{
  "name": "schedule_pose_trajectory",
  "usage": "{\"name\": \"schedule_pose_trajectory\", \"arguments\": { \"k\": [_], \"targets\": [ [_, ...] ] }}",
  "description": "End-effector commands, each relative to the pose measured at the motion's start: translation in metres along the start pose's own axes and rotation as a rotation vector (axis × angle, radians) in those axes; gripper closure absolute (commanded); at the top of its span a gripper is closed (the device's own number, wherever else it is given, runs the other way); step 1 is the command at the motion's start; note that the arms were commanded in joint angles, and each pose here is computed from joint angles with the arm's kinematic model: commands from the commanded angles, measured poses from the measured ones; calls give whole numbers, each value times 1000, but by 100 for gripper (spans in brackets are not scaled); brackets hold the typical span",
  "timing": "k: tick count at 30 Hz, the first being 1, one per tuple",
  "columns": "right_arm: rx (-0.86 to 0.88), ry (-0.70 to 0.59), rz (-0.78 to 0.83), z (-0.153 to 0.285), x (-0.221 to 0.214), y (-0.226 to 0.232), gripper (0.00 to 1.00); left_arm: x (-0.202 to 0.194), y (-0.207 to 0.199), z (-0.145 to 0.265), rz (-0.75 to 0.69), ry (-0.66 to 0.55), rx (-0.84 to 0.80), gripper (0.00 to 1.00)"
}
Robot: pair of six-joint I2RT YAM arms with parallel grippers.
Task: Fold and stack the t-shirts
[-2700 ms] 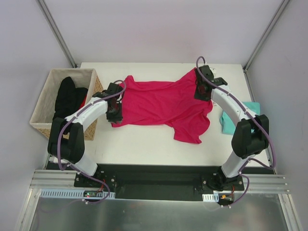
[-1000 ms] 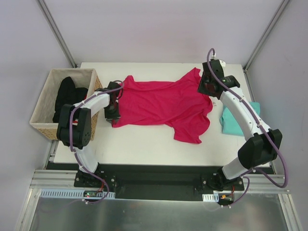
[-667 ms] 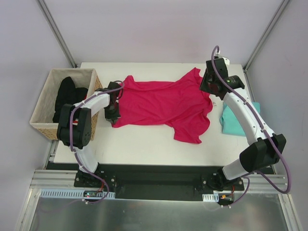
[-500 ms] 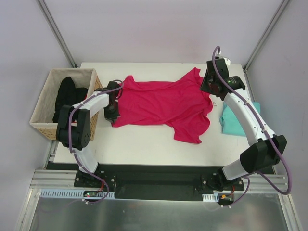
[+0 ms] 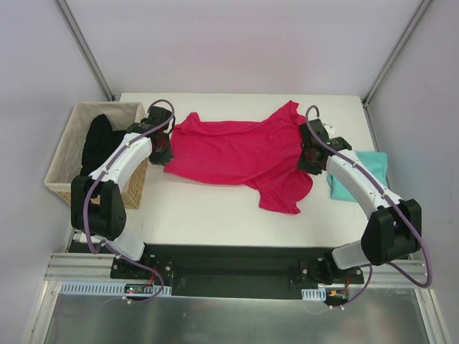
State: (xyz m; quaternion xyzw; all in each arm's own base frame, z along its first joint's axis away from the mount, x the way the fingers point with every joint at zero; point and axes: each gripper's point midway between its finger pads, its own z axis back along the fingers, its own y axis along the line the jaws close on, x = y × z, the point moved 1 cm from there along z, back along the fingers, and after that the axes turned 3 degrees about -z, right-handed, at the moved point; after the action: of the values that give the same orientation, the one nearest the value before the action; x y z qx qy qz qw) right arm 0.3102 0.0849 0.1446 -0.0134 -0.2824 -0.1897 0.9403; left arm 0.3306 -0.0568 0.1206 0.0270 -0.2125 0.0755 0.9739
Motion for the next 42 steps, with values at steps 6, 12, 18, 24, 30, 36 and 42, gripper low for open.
{"name": "schedule_pose_trajectory", "arguments": {
  "k": [6,12,18,24,30,36,42],
  "targets": [
    [-49,24,67,6,-44,-9,65,23,8,30,30,-75,17,100],
    [-72,58,136,9,-75,-10,63,21,11,30,32,-69,31,100],
    [-80,79,160,10,-104,-14,57,22,13,32,24,-73,41,100],
    [-88,94,162,8,-119,-18,54,25,12,35,20,-77,38,100],
    [-98,118,187,2,-134,-20,54,27,13,39,15,-81,42,100],
    [-94,143,197,-7,-148,-19,53,28,17,48,15,-94,54,100],
    [-79,156,226,-22,-155,-13,52,29,21,54,15,-103,66,100]
  ]
}}
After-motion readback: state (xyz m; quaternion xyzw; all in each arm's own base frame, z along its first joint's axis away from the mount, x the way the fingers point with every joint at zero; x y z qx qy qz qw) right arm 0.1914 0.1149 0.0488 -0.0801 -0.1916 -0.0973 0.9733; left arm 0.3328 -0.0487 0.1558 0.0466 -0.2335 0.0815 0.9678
